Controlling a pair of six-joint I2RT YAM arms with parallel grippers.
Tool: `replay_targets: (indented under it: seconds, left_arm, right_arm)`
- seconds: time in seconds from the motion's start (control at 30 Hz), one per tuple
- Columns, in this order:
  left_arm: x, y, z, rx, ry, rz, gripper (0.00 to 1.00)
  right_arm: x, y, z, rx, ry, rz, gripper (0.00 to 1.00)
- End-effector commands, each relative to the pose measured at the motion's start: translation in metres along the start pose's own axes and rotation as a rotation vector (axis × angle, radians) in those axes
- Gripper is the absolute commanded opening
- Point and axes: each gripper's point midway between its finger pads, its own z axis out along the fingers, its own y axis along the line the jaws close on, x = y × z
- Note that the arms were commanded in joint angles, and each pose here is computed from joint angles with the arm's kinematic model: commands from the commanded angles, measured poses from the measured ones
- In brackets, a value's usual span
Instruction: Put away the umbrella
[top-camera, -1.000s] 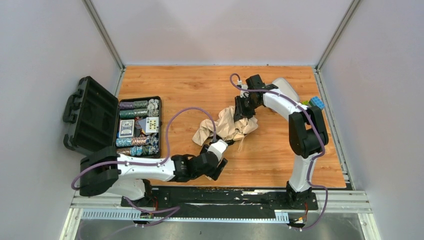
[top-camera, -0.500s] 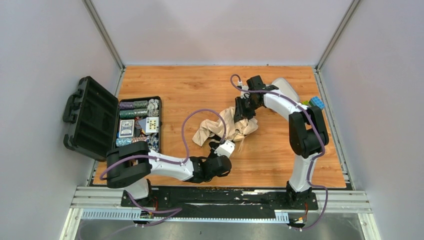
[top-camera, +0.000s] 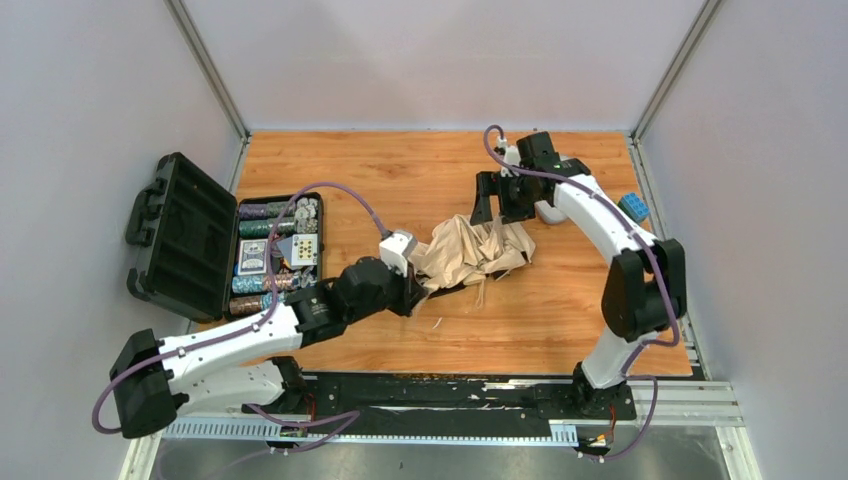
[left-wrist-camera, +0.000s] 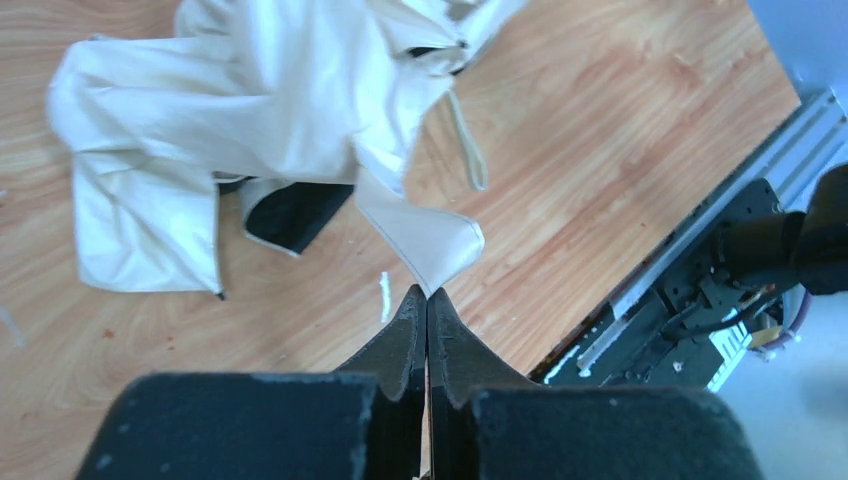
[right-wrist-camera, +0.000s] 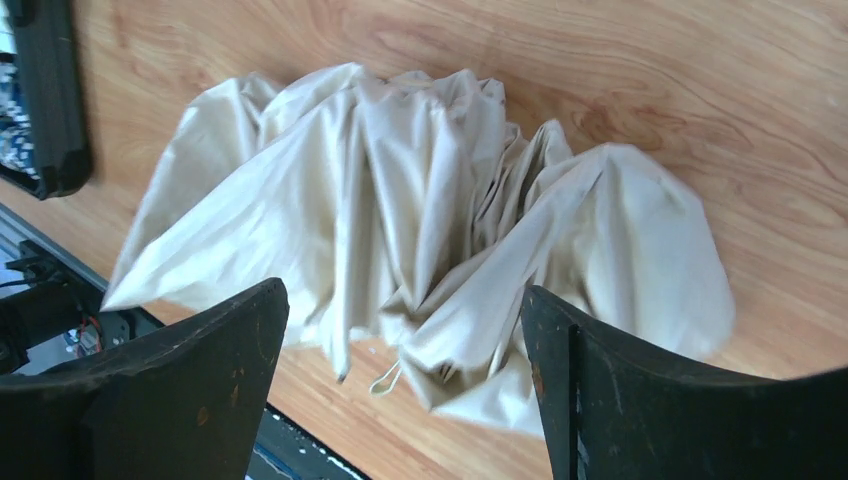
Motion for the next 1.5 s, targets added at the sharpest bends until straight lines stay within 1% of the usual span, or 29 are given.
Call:
replay_targets:
  seconds: [0.0, 0.1, 0.17, 0.2, 0.27, 0.3, 0.33, 0.37, 0.43, 0.47, 0.5, 0.57, 0.6, 0.73, 0.83, 1.0, 1.07, 1.27, 1.3, 1.33, 1.43, 1.47]
  left_arm:
    - [0.002, 0.0, -0.007, 0.105, 0.114, -0.052, 0.0]
    - [-0.003, -0.003, -0.006, 0.164, 0.134, -0.072, 0.0]
    - [-0.005, -0.008, -0.006, 0.213, 0.146, -0.103, 0.0]
    - [-0.008, -0.01, -0.006, 0.235, 0.147, -0.121, 0.0]
    - [-0.013, -0.015, -0.007, 0.281, 0.153, -0.158, 0.0]
    - [-0.016, -0.017, -0.008, 0.298, 0.156, -0.163, 0.0]
    - [-0.019, -0.017, -0.009, 0.306, 0.163, -0.161, 0.0]
    - [-0.021, -0.017, -0.01, 0.308, 0.174, -0.158, 0.0]
    - [-0.019, -0.014, -0.01, 0.295, 0.22, -0.153, 0.0]
    - [-0.019, -0.015, -0.011, 0.302, 0.231, -0.149, 0.0]
    - [-0.02, -0.016, -0.012, 0.313, 0.239, -0.146, 0.0]
    - [-0.021, -0.018, -0.012, 0.336, 0.248, -0.148, 0.0]
    - [-0.021, -0.018, -0.011, 0.343, 0.255, -0.147, 0.0]
    - [-0.021, -0.022, -0.011, 0.38, 0.278, -0.13, 0.0]
    - [-0.024, -0.024, -0.009, 0.399, 0.271, -0.13, 0.0]
    - [-0.025, -0.024, -0.007, 0.401, 0.286, -0.117, 0.0]
    - [-0.025, -0.022, -0.007, 0.402, 0.287, -0.115, 0.0]
    - [-0.03, -0.014, -0.009, 0.406, 0.269, -0.136, 0.0]
    - [-0.03, -0.013, -0.01, 0.403, 0.269, -0.134, 0.0]
    - [-0.03, -0.011, -0.01, 0.407, 0.269, -0.134, 0.0]
    - [-0.031, -0.01, -0.01, 0.417, 0.273, -0.138, 0.0]
    - [-0.031, -0.01, -0.01, 0.418, 0.273, -0.137, 0.0]
  right_arm:
    - [0.001, 0.013, -0.043, 0.015, -0.1, -0.002, 0.88]
    - [0.007, 0.034, -0.059, -0.087, -0.163, -0.088, 0.88]
    - [0.008, 0.046, -0.069, -0.136, -0.238, -0.209, 0.87]
    - [0.007, 0.055, -0.072, -0.179, -0.29, -0.303, 0.86]
    - [0.013, 0.082, -0.078, -0.284, -0.417, -0.547, 0.83]
    - [0.016, 0.096, -0.081, -0.309, -0.49, -0.714, 0.83]
    - [0.022, 0.106, -0.083, -0.298, -0.559, -0.88, 0.85]
    - [0.031, 0.126, -0.086, -0.322, -0.633, -1.039, 0.87]
    - [0.054, 0.152, -0.096, -0.399, -0.755, -1.257, 0.89]
    - [0.065, 0.163, -0.104, -0.454, -0.815, -1.341, 0.89]
    - [0.083, 0.167, -0.104, -0.505, -0.847, -1.398, 0.89]
    - [0.092, 0.174, -0.11, -0.522, -0.935, -1.465, 0.89]
    - [0.095, 0.174, -0.107, -0.519, -0.936, -1.481, 0.89]
    - [0.1, 0.173, -0.082, -0.524, -0.832, -1.54, 0.86]
    - [0.099, 0.183, -0.075, -0.53, -0.831, -1.582, 0.84]
    - [0.101, 0.186, -0.057, -0.538, -0.782, -1.631, 0.8]
    - [0.102, 0.188, -0.052, -0.549, -0.776, -1.638, 0.76]
    - [0.11, 0.191, -0.039, -0.583, -0.748, -1.64, 0.53]
    - [0.111, 0.19, -0.037, -0.588, -0.742, -1.639, 0.51]
    - [0.113, 0.19, -0.035, -0.594, -0.734, -1.641, 0.52]
    - [0.118, 0.188, -0.033, -0.607, -0.707, -1.655, 0.6]
    - [0.118, 0.186, -0.032, -0.598, -0.701, -1.658, 0.6]
